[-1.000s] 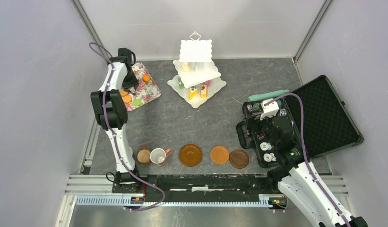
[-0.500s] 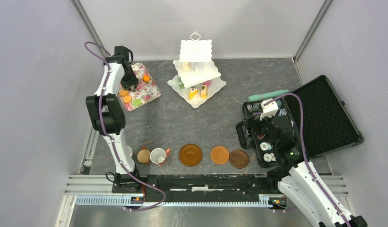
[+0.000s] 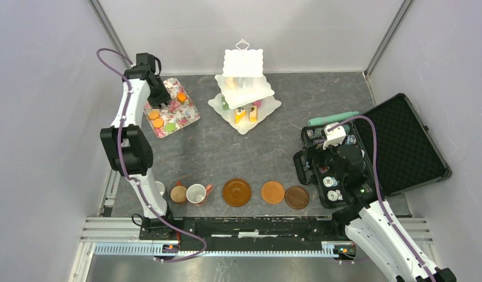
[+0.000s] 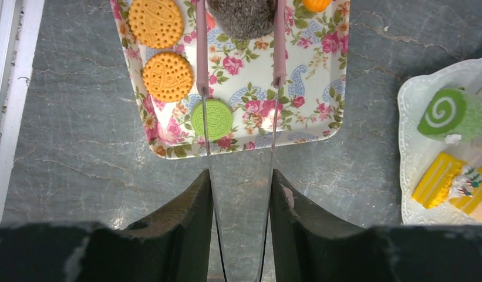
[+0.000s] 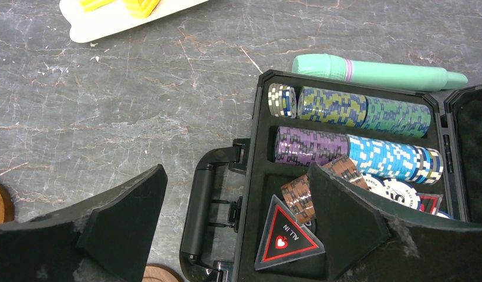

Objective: Serve the afternoon tea

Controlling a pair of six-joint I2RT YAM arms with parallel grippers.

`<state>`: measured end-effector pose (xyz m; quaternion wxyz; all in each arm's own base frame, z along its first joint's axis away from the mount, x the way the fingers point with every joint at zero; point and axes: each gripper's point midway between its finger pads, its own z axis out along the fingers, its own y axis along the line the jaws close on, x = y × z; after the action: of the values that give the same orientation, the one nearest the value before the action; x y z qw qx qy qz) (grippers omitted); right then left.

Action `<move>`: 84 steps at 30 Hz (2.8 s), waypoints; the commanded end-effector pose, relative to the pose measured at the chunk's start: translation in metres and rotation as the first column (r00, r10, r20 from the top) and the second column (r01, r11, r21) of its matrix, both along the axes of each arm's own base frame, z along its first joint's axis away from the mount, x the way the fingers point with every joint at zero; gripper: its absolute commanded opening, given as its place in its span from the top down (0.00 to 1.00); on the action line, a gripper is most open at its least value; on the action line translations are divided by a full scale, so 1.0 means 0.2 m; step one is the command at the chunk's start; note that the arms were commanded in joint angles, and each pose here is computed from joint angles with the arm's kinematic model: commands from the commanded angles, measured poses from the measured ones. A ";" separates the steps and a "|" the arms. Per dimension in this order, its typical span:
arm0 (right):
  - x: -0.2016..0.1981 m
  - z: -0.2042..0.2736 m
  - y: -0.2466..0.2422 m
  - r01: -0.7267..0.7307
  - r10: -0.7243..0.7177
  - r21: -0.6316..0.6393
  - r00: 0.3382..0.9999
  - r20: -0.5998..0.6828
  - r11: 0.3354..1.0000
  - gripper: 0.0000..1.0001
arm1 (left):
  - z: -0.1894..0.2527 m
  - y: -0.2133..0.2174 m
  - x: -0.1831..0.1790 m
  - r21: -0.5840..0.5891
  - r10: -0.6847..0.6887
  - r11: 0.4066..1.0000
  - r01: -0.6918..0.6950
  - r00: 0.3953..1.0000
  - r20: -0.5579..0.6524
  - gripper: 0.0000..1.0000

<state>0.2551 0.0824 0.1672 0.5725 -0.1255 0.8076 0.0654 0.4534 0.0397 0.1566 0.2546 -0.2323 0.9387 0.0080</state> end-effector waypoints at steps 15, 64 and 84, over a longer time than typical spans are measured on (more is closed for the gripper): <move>0.01 0.03 0.02 -0.009 0.008 0.019 1.000 0.026 1.000 0.02 | -0.11 -0.18 0.03 0.182 -0.137 0.976 0.119 0.986 0.091 0.98; 0.00 -0.01 0.05 -0.041 0.041 0.031 0.999 0.002 0.999 0.02 | -0.52 -0.30 -0.15 0.070 0.057 0.995 -0.066 0.990 0.127 0.07; 0.00 -0.01 0.05 -0.037 0.037 0.030 0.999 0.003 0.999 0.02 | -0.45 -0.30 -0.12 0.048 0.055 0.997 -0.063 0.988 0.141 0.56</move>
<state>0.2534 0.0883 0.1606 0.5622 -0.1351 0.8121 0.0786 0.4170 -0.0220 0.0256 0.2779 -0.2312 0.9315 0.0404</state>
